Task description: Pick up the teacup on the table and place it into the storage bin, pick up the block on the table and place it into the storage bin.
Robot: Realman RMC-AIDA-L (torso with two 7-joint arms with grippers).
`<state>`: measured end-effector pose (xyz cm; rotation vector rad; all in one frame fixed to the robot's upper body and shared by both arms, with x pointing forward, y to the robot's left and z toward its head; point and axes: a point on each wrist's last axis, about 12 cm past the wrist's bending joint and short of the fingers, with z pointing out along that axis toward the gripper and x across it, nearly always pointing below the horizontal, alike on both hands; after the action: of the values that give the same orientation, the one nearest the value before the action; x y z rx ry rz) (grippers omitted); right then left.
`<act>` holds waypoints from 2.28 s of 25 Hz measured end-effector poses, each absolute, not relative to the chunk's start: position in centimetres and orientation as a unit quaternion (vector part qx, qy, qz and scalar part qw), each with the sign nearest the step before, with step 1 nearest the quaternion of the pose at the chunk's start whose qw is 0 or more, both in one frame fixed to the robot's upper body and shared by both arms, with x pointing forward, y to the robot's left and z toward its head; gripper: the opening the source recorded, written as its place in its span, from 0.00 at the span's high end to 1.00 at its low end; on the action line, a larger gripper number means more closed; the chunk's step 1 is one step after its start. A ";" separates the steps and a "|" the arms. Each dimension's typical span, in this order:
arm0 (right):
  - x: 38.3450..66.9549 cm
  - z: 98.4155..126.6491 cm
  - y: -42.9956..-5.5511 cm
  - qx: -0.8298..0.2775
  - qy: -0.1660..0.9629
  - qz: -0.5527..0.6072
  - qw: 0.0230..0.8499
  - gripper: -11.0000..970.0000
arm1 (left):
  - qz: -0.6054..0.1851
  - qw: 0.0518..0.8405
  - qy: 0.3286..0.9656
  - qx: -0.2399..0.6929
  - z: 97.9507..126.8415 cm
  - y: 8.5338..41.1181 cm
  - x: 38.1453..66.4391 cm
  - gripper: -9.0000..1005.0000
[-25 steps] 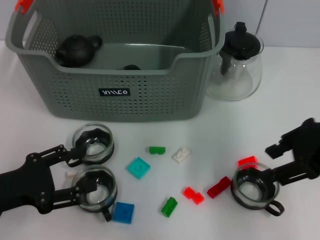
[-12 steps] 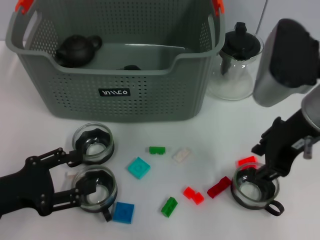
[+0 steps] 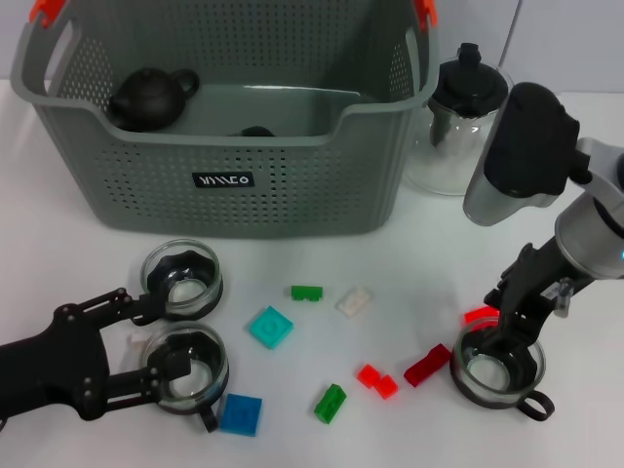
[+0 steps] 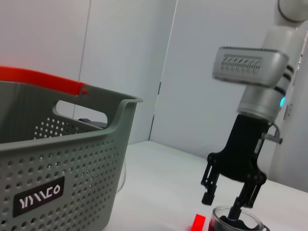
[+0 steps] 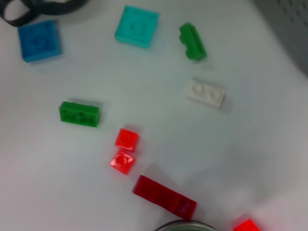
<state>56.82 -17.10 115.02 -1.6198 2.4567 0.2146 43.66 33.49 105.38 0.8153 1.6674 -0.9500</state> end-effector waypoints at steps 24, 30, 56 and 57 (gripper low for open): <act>57.3 112.9 -18.3 -0.502 0.860 0.063 0.061 0.82 | -0.393 0.504 0.692 0.336 105.3 33.5 43.6 0.18; 57.6 116.0 -19.8 -0.462 0.874 0.113 0.100 0.91 | -0.393 0.503 0.692 0.336 105.3 33.5 43.6 0.18; 66.7 127.0 -11.0 -0.352 0.744 0.254 0.508 0.93 | -0.400 0.505 0.688 0.334 105.3 32.9 44.2 0.18; 67.6 126.6 -9.8 -0.352 0.753 0.233 0.505 0.93 | -0.400 0.505 0.689 0.332 105.3 32.9 44.2 0.18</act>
<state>67.58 -9.80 126.62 -0.8499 1.8159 0.5619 44.16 32.88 105.29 0.8011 1.6623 -0.9643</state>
